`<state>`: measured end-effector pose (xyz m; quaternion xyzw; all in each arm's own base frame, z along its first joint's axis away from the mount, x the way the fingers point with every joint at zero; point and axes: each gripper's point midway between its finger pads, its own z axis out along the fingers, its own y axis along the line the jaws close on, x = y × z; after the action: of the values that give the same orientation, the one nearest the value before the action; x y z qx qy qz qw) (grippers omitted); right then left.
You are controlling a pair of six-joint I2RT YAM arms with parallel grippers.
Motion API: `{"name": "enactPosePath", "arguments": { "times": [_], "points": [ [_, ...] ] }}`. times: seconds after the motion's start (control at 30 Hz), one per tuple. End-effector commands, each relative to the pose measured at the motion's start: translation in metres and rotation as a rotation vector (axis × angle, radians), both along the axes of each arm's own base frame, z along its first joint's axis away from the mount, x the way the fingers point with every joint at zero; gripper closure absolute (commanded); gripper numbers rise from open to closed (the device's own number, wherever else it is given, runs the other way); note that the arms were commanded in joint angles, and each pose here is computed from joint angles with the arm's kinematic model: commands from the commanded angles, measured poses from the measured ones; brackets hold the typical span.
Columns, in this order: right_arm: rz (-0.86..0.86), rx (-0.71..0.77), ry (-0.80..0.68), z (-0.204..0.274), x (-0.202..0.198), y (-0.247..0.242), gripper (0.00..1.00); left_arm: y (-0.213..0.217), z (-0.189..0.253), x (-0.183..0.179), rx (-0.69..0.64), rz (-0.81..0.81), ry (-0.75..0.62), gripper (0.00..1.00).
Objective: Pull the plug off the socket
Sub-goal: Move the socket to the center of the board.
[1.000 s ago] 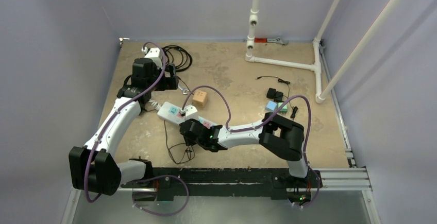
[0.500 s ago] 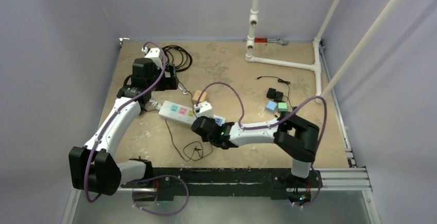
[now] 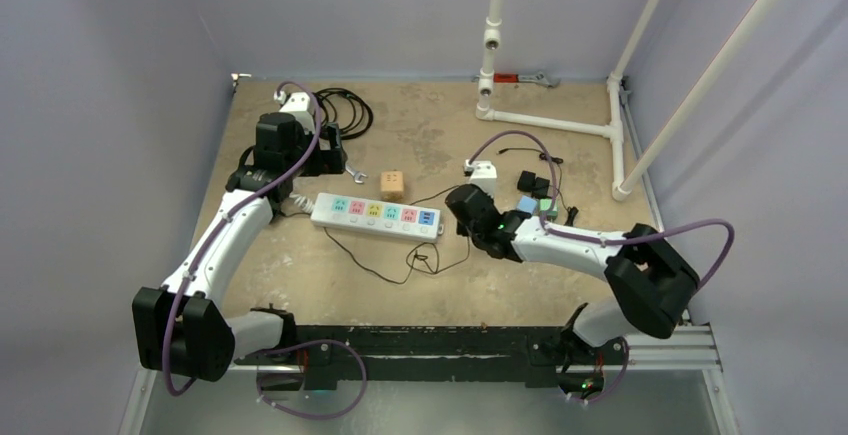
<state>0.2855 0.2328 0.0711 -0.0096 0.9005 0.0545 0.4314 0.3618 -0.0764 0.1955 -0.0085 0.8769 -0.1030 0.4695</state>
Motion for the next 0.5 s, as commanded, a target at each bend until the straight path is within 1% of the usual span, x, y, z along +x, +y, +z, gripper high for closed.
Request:
{"name": "enactPosePath", "arguments": {
  "times": [0.0,0.2,0.3,0.47],
  "points": [
    [-0.102,0.001,-0.039,0.012,0.009,-0.035,1.00,0.003,0.019,0.003,-0.012,0.021,-0.069,0.02],
    [-0.221,0.019,-0.106,0.043,0.018,-0.076,1.00,0.005,0.021,0.002,-0.006,0.029,-0.075,0.02],
    [-0.303,0.051,-0.154,0.064,0.024,-0.102,1.00,0.008,0.021,0.003,0.002,0.046,-0.076,0.01],
    [-0.386,0.069,-0.250,0.103,0.033,-0.148,1.00,0.010,0.021,0.004,0.005,0.063,-0.077,0.01]
  ]
}}
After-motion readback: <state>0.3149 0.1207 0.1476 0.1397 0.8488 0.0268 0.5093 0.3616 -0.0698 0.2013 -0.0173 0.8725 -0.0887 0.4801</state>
